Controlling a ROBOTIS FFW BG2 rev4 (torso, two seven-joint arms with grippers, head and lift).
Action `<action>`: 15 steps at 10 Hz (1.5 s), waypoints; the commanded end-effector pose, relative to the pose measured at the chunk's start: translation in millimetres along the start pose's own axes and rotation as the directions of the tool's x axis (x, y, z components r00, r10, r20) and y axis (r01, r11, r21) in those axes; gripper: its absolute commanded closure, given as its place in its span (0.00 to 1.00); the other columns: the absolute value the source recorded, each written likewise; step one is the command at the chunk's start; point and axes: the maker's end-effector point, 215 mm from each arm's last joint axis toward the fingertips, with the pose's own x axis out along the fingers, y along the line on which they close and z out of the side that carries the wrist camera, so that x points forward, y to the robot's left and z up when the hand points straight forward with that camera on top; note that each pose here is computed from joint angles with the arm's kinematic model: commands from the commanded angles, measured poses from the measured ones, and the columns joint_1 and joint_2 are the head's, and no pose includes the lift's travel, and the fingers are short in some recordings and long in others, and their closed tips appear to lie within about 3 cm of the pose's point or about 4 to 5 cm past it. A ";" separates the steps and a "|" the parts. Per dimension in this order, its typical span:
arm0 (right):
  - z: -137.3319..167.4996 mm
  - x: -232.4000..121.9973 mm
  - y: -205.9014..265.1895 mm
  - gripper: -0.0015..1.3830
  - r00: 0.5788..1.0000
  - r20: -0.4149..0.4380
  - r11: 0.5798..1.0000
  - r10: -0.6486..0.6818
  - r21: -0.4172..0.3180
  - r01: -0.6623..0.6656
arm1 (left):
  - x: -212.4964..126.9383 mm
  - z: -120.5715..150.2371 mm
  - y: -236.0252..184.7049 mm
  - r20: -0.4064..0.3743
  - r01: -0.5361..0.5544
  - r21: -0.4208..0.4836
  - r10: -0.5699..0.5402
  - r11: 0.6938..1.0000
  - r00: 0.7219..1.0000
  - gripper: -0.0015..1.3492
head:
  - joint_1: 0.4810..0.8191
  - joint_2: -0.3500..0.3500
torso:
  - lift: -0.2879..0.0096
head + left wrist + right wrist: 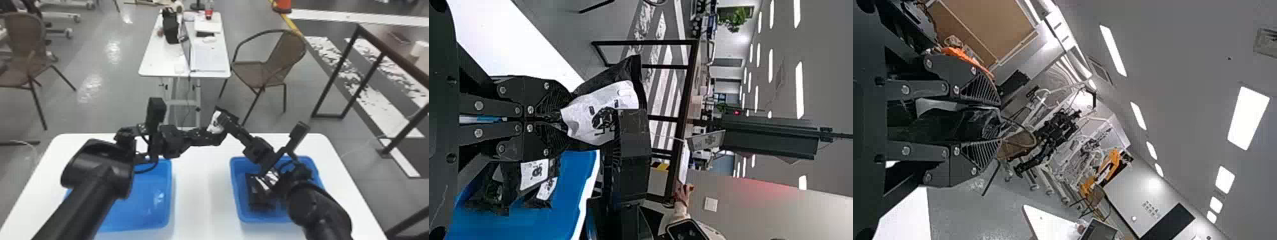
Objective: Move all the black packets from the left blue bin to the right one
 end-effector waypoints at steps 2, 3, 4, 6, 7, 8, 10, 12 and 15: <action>-5.9 -1.9 2.6 0.92 1.000 0.019 1.000 -0.001 0.010 0.001 | -2.7 2.8 3.7 0.020 -0.016 -0.005 0.016 1.000 1.000 0.89 | 0.63 0.35 | 0.97; -4.9 -2.5 3.2 0.92 0.999 0.043 0.999 -0.001 0.034 0.000 | -5.9 2.0 8.5 0.034 -0.040 -0.017 0.041 0.999 0.999 0.78 | 0.63 0.36 | 0.97; 1.4 -6.2 -0.5 0.92 0.998 0.061 0.999 -0.008 0.035 0.006 | -11.5 -6.6 14.0 0.038 -0.073 -0.050 0.075 0.996 0.996 0.55 | 0.63 0.36 | 0.97; 28.1 -27.7 -21.4 0.92 0.991 0.120 0.998 -0.056 0.031 0.052 | -32.1 -22.5 24.7 0.057 -0.140 -0.109 0.147 0.984 0.988 0.10 | 0.63 0.37 | 0.97; 42.0 -42.7 -35.9 0.92 0.985 0.140 0.995 -0.101 0.008 0.100 | -46.2 -36.7 29.8 0.050 -0.187 -0.154 0.196 0.970 0.979 0.07 | 0.63 0.36 | 0.97; 51.2 -60.8 -50.1 0.92 0.976 0.157 0.988 -0.151 0.000 0.153 | -59.0 -46.1 32.9 0.052 -0.222 -0.186 0.235 0.957 0.971 0.09 | 0.63 0.35 | 0.97; 54.8 -113.1 -90.8 0.92 0.947 0.174 0.962 -0.269 0.013 0.271 | -100.1 -58.7 48.4 0.049 -0.315 -0.243 0.336 0.917 0.941 0.00 | 0.63 0.33 | 0.97; 39.4 -152.0 -127.0 0.92 0.920 0.154 0.933 -0.359 0.053 0.355 | -144.0 -66.6 53.8 0.081 -0.355 -0.290 0.393 0.889 0.916 0.00 | 0.63 0.31 | 0.97; -6.6 -185.7 -163.7 0.92 0.886 0.115 0.887 -0.450 0.174 0.428 | -205.9 -70.0 54.8 0.108 -0.436 -0.309 0.487 0.845 0.867 0.00 | 0.63 0.33 | 0.97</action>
